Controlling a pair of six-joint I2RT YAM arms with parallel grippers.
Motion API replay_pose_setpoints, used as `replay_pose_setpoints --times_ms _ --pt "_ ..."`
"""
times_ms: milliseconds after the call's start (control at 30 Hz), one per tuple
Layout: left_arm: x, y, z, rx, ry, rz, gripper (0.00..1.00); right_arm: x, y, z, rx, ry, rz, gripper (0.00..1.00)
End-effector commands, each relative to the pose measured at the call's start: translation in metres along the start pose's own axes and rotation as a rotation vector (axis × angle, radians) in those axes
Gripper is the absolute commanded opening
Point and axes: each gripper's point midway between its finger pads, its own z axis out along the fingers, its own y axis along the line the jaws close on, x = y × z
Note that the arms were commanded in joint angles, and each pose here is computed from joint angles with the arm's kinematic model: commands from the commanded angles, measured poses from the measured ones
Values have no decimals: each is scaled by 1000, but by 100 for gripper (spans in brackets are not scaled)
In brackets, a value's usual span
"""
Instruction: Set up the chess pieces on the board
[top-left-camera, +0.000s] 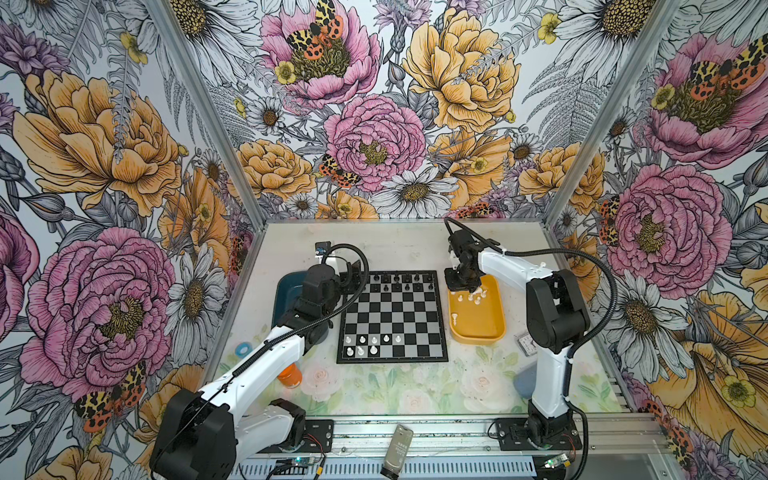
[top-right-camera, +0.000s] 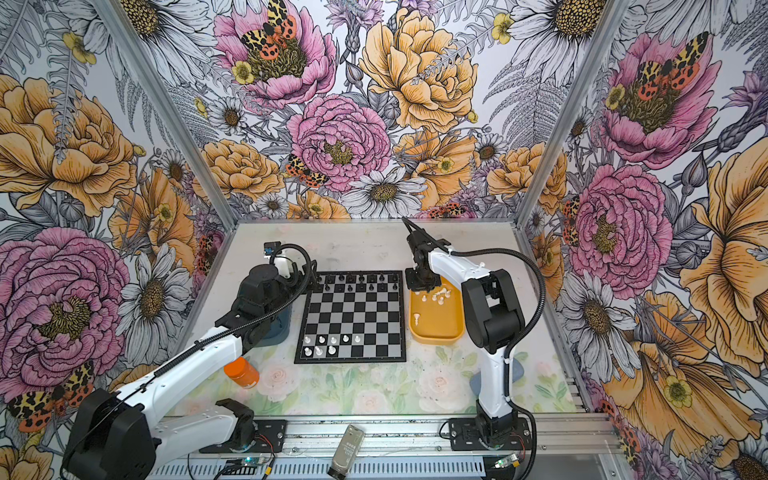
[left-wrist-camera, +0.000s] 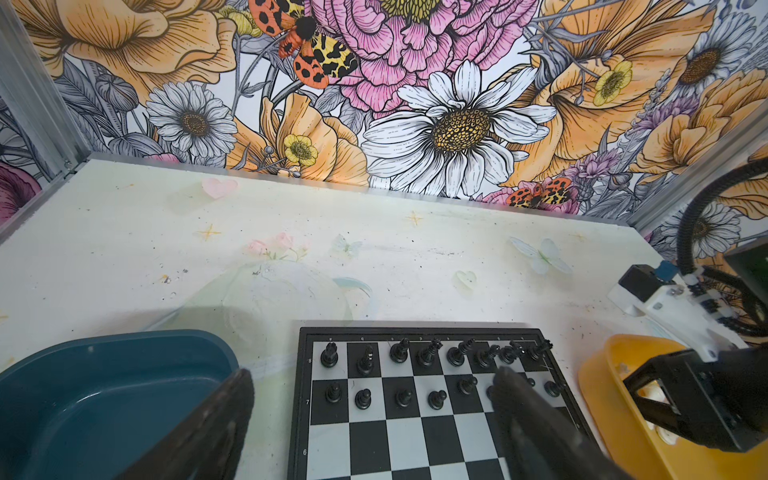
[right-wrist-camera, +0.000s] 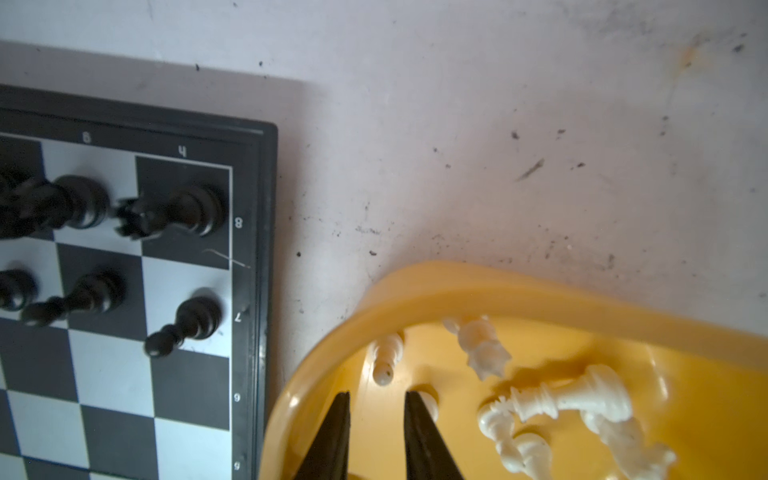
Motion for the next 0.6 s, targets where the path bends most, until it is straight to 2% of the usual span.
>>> replay_pose_setpoints --times_ms 0,567 --pt "-11 -9 0 29 -18 -1 91 -14 1 -1 -13 -35 2 26" --pt "-10 -8 0 23 -16 0 91 -15 -4 11 -7 -18 13 25"
